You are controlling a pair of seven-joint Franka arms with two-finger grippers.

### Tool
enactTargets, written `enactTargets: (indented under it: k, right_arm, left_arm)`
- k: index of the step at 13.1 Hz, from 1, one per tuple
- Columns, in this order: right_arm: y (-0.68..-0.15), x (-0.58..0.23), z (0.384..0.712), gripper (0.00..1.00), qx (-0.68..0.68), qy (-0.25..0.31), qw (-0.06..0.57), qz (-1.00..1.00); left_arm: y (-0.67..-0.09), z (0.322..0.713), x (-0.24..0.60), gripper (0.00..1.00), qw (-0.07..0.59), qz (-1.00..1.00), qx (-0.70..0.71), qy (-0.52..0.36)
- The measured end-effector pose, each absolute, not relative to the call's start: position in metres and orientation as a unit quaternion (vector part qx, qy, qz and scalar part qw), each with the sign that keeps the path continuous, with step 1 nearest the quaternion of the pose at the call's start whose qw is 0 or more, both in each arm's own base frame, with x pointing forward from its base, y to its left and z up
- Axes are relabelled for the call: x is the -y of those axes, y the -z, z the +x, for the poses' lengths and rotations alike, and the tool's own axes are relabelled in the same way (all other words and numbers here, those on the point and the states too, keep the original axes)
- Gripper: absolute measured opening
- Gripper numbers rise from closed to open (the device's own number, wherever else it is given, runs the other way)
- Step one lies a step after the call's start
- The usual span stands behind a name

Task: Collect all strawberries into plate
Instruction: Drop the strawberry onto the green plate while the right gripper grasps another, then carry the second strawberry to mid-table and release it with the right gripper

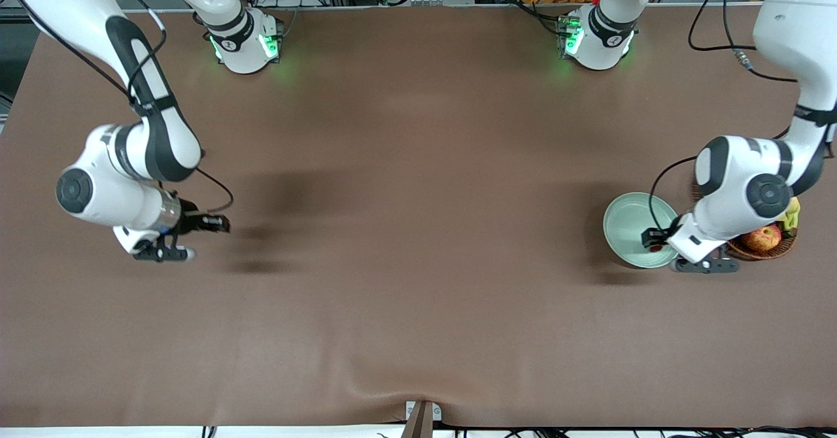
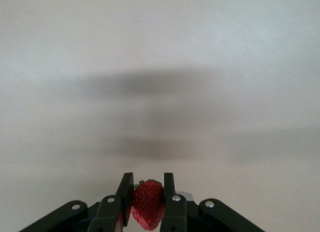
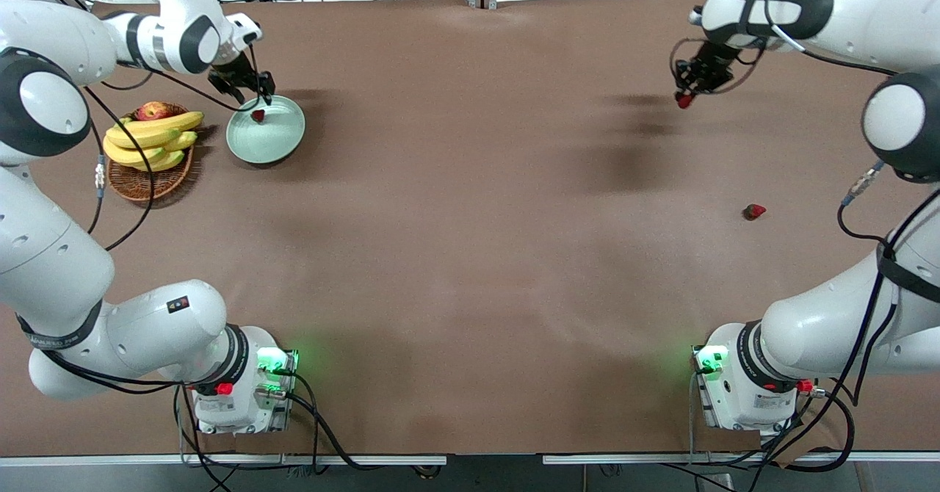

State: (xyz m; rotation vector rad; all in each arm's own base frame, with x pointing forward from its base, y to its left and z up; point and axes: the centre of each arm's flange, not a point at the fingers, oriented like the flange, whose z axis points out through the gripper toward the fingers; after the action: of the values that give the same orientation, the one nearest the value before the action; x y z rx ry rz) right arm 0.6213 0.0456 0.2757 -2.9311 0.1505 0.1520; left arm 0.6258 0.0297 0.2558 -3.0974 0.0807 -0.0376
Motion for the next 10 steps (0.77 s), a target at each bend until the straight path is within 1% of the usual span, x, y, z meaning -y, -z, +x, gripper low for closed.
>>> enactTargets:
  k: [2,5,8,10]
  right_arm:
    - [-0.275,-0.089,0.648,0.29,-0.098,-0.052,0.131,-0.985]
    - [-0.282,-0.171,0.665,0.29,-0.174,-0.058,0.146,-0.972]
    - [-0.285,-0.267,0.660,0.29,-0.257,-0.073,0.169,-0.949]
    - [-0.278,-0.332,0.652,0.29,-0.304,-0.055,0.195,-0.931]
  left_arm:
    - [-0.290,0.629,-0.024,0.99,0.031,-0.999,-0.033,0.027]
    - [-0.337,0.632,0.011,1.00,0.018,-0.999,-0.032,0.011]
    - [-0.372,0.639,0.037,1.00,0.004,-1.000,-0.019,-0.006]
    - [-0.386,0.637,0.060,1.00,0.001,-1.000,-0.005,-0.016]
